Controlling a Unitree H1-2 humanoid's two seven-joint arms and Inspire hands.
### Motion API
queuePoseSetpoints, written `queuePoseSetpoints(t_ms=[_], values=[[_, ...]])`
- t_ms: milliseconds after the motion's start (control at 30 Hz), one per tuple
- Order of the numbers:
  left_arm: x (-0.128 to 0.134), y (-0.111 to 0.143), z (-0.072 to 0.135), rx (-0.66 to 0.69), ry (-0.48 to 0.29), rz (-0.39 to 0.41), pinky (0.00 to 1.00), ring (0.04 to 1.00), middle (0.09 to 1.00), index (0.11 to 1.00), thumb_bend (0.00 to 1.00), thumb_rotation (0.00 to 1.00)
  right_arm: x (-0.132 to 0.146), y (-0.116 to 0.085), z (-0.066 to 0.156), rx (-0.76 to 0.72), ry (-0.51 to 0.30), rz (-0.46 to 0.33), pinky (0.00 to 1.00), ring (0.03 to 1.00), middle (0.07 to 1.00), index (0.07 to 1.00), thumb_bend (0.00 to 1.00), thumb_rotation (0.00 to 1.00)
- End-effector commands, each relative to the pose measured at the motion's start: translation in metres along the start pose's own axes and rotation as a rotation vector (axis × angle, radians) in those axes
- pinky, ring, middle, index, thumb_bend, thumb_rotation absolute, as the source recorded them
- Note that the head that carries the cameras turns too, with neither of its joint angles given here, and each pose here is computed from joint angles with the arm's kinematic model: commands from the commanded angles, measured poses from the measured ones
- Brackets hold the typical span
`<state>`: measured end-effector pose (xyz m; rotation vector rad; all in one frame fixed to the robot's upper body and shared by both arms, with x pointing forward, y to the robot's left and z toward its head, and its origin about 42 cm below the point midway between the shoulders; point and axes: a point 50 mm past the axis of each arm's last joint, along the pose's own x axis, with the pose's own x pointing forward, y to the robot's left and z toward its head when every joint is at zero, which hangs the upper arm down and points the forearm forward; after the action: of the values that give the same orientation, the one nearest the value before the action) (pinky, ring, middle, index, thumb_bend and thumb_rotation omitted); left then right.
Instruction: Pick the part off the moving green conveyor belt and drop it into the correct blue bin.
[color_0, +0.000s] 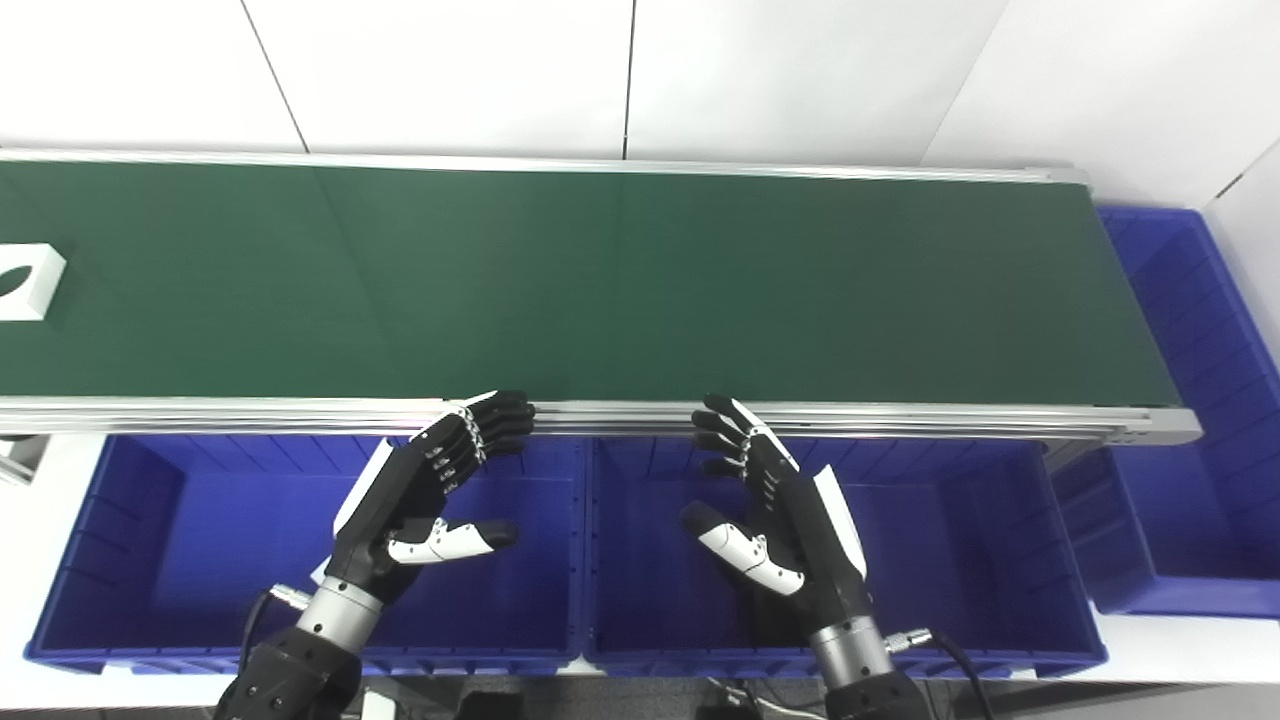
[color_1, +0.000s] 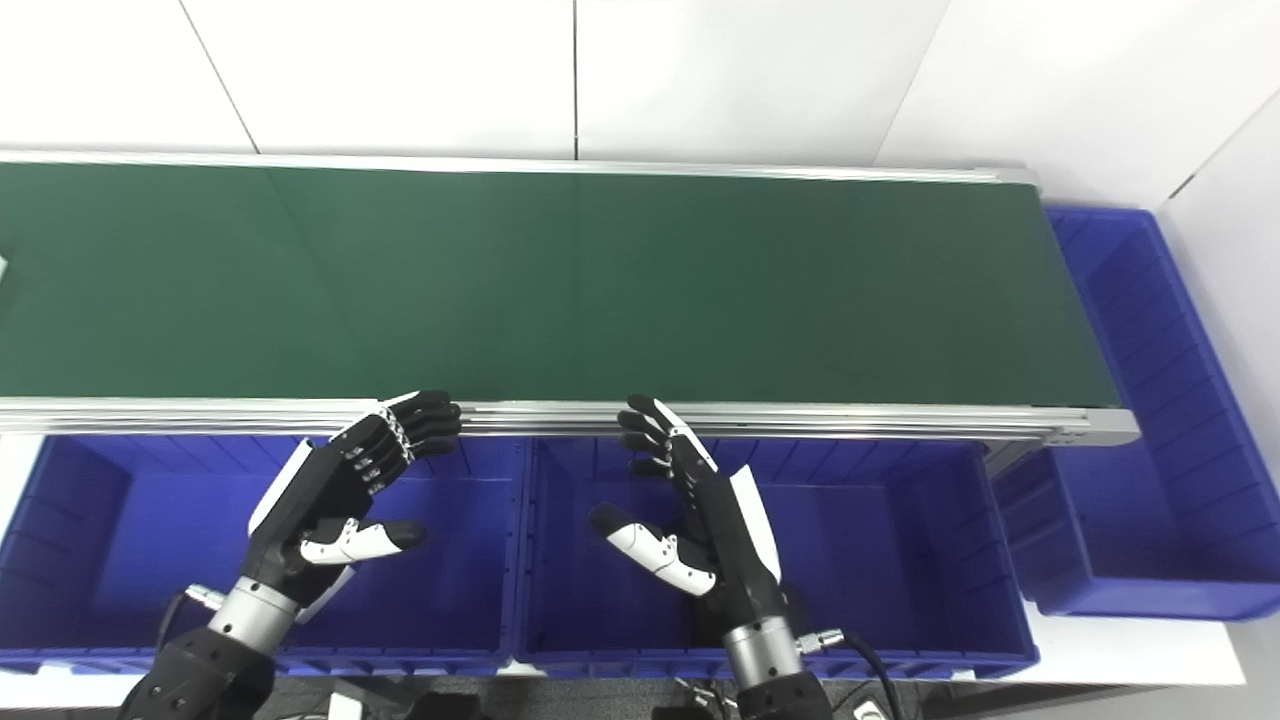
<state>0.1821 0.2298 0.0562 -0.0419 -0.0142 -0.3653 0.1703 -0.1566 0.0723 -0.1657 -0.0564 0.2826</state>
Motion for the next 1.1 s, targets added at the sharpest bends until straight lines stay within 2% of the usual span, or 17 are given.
queuePoseSetpoints(t_ms=[0,733,1067], values=[[0.005,0.0,0.008,0.003,-0.061,0.001,0.79,0.801,0.8,0.791,0.97,0.35,0.004,-0.001,0.01,0.004,-0.087,-0.002,0.73,0.807,0.842,0.877,0.68,0.6],[0.009,0.0,0.008,0.008,-0.054,-0.003,0.77,0.791,0.794,0.786,0.98,0.32,0.007,-0.003,0.004,0.011,-0.09,-0.003,0.72,0.796,0.833,0.868,0.68,0.62],[0.011,-0.002,0.001,0.01,-0.056,-0.009,0.75,0.77,0.785,0.787,0.98,0.32,0.006,-0.005,-0.002,0.004,-0.099,0.003,0.71,0.797,0.835,0.871,0.64,0.61]])
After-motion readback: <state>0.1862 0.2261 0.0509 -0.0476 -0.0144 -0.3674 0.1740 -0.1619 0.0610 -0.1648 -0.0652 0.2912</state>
